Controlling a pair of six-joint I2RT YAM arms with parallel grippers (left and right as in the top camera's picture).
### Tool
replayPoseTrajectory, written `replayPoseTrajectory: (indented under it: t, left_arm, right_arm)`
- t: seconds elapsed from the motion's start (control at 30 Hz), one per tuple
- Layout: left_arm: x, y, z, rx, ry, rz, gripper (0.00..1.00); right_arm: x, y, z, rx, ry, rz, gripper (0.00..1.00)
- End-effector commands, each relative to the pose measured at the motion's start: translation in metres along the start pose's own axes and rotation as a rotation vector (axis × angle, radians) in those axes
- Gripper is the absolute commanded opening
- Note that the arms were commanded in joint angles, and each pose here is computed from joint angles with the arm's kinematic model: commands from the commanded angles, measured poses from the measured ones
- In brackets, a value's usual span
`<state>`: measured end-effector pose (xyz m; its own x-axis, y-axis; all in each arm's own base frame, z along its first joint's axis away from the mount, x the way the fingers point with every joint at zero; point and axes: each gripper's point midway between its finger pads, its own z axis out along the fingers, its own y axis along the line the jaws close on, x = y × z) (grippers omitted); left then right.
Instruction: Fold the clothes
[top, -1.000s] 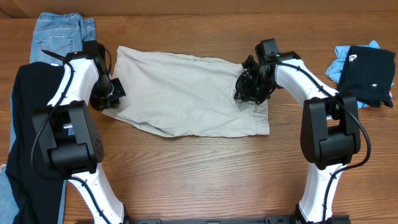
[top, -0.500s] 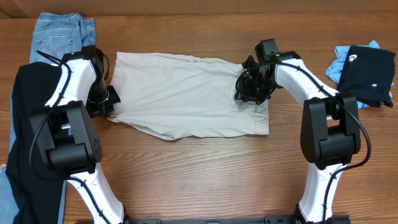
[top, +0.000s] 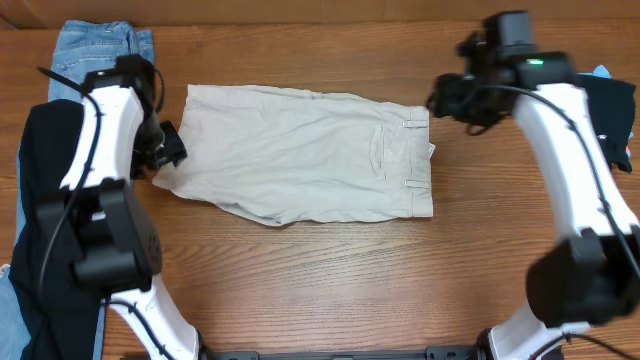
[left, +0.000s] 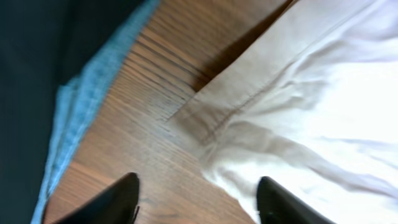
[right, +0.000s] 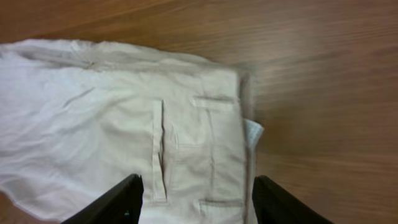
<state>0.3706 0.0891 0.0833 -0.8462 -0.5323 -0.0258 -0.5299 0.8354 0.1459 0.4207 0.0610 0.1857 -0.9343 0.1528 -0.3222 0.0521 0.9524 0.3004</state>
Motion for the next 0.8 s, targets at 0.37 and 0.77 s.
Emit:
replayPoseTrajectory:
  t: [0.37,0.77]
  left_arm:
    - [0.002,-0.024,-0.040,0.125,-0.069,0.011,0.68]
    - [0.004,-0.032,-0.041,0.127,-0.075,0.039,0.69]
  right_arm:
    - [0.083,-0.061,0.076,-0.090,0.210,0.115,0.84]
    - [0.133,-0.039,0.125,-0.259,0.313,0.136,0.85]
